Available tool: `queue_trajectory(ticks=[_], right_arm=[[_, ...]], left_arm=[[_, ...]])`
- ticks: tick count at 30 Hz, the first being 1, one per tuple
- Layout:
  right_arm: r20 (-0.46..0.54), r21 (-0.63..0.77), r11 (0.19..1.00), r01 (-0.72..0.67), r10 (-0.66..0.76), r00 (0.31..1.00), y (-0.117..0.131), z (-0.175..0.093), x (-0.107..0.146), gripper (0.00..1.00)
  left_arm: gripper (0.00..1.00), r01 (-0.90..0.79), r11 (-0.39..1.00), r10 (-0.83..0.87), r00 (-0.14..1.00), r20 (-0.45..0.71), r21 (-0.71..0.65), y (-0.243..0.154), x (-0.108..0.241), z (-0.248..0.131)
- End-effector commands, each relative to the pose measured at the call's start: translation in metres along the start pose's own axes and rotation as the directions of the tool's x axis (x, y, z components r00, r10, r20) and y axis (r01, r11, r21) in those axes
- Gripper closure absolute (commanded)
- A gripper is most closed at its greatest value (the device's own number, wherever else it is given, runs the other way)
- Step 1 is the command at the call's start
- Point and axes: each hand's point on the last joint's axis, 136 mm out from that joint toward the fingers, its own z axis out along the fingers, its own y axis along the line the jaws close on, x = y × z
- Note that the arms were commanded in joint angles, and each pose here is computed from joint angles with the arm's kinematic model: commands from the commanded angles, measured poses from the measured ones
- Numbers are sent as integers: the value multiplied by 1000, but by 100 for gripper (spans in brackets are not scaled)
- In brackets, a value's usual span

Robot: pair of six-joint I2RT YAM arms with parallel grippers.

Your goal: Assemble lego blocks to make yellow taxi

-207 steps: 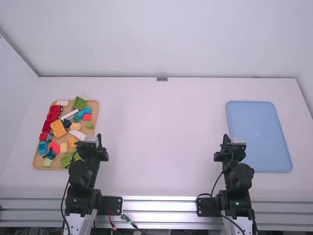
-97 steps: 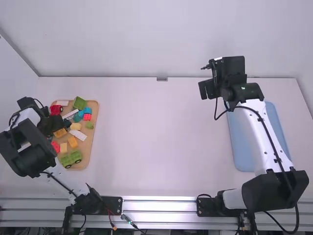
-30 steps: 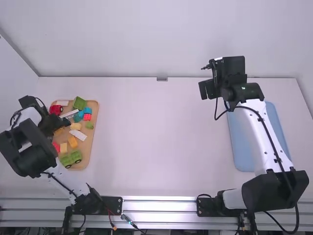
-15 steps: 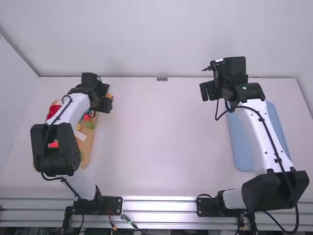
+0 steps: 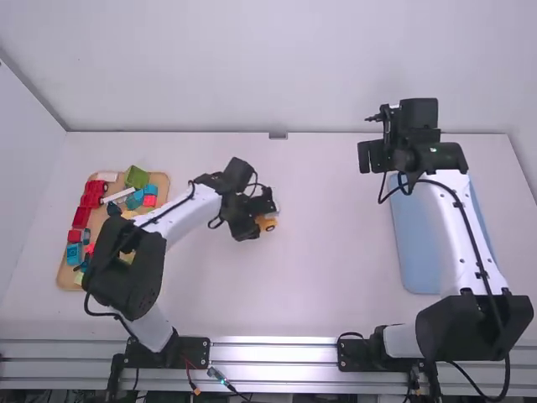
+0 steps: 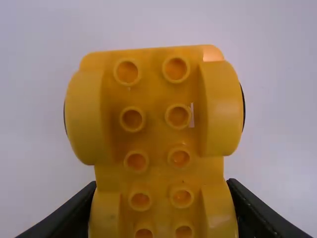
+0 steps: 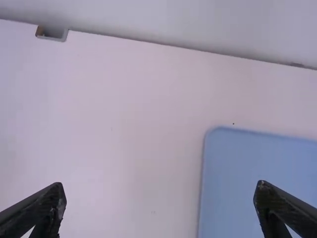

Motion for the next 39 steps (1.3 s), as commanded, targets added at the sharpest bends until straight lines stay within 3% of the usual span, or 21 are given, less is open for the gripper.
queue_trajectory(ticks=[1,4,7,21,25,28,34,35,37,39], right_arm=[[18,-1,1000,-19,19,1000,-1,-4,-9,1],[16,-6,1000,-13,13,1000,2,-4,-9,1],[16,-4,1000,-9,9,1000,2,-4,-9,1],[14,-7,1000,-5,5,1000,4,-4,-9,1],[10,-10,1000,-3,3,1000,5,-4,-8,1],[5,-11,1000,-2,2,1000,5,-4,-7,1],[2,-11,1000,-3,3,1000,5,-4,-6,1],[1,-11,1000,-3,3,1000,5,-4,-6,1],[1,-12,1000,-2,2,1000,6,-4,-6,1],[0,-12,1000,-1,1,1000,6,-4,-6,1]], left_arm=[[70,-188,982,187,981,51,13,-23,-22,-1],[59,-272,962,271,960,71,0,-39,-31,13],[56,-301,952,303,952,47,-50,-41,-28,30],[54,-296,954,295,955,-32,-41,-39,2,70],[62,-287,957,284,956,-75,-41,-35,7,78],[60,-292,956,289,954,-81,-29,-36,5,75],[26,-344,939,344,937,-69,5,-40,1,72],[10,-349,937,349,935,-59,12,-42,0,72],[1,-344,939,345,938,-46,15,-43,-2,72],[1,-333,943,333,942,-51,3,-41,-2,72]])
